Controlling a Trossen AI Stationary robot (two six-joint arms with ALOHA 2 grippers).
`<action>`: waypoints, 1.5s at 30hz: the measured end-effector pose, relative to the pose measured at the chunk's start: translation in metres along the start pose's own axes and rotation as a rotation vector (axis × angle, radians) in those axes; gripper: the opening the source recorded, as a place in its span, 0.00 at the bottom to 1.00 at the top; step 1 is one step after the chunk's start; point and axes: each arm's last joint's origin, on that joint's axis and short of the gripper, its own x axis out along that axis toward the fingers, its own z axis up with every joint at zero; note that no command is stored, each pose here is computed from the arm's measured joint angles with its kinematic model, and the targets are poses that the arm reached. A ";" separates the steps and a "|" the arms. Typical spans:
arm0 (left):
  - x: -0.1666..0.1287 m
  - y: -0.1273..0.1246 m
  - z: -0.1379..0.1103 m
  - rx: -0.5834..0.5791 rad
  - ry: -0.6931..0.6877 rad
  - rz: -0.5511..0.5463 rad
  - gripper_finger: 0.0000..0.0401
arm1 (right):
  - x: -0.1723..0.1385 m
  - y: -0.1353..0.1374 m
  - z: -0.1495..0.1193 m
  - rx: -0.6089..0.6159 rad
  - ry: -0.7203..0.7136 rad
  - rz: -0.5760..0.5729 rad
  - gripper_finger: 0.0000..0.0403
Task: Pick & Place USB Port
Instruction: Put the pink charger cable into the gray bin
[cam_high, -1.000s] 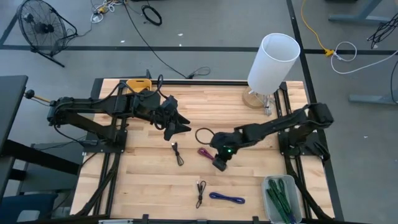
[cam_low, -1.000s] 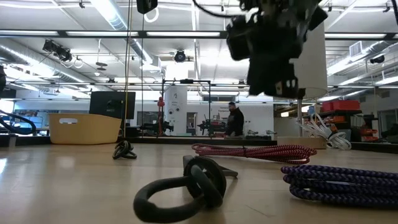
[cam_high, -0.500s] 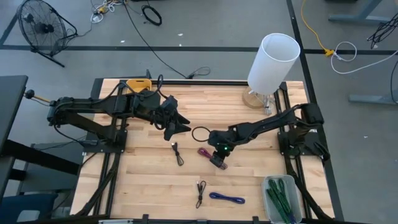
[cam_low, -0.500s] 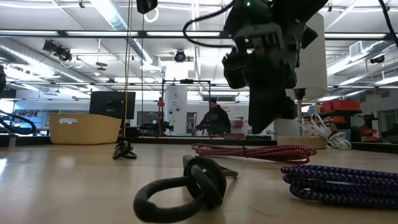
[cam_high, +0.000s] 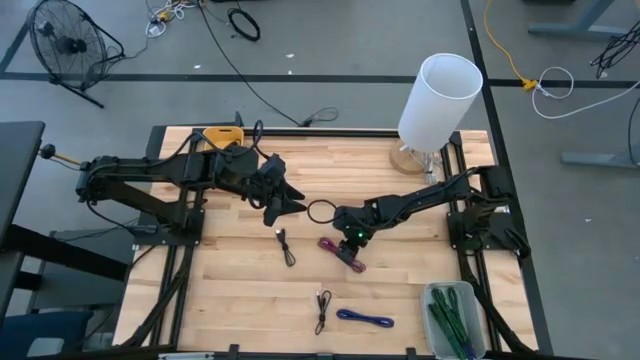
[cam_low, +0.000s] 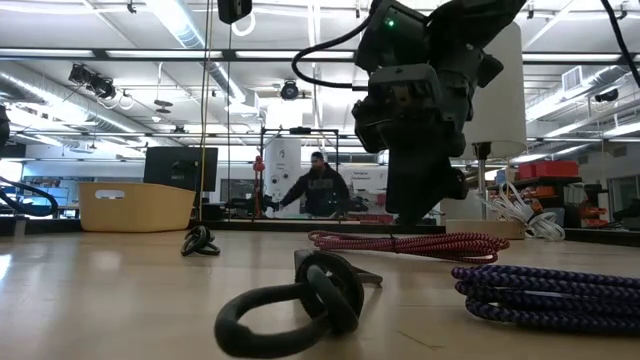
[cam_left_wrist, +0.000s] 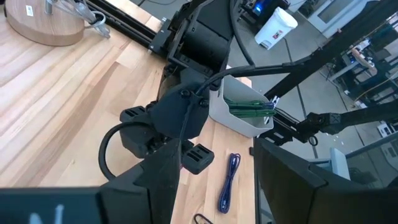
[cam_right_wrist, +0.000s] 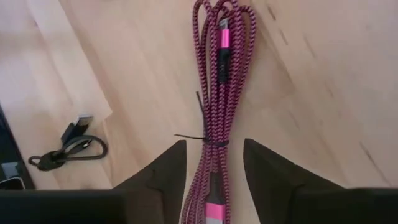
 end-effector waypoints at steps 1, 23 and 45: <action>0.000 0.000 0.000 0.000 0.001 0.001 0.51 | 0.000 0.000 0.000 -0.001 -0.003 -0.005 0.40; 0.000 0.001 -0.001 0.007 0.007 0.015 0.51 | 0.019 0.000 -0.008 0.000 0.053 -0.010 0.41; 0.000 0.001 -0.001 0.017 0.003 0.021 0.51 | 0.033 -0.006 -0.011 0.070 0.108 -0.037 0.06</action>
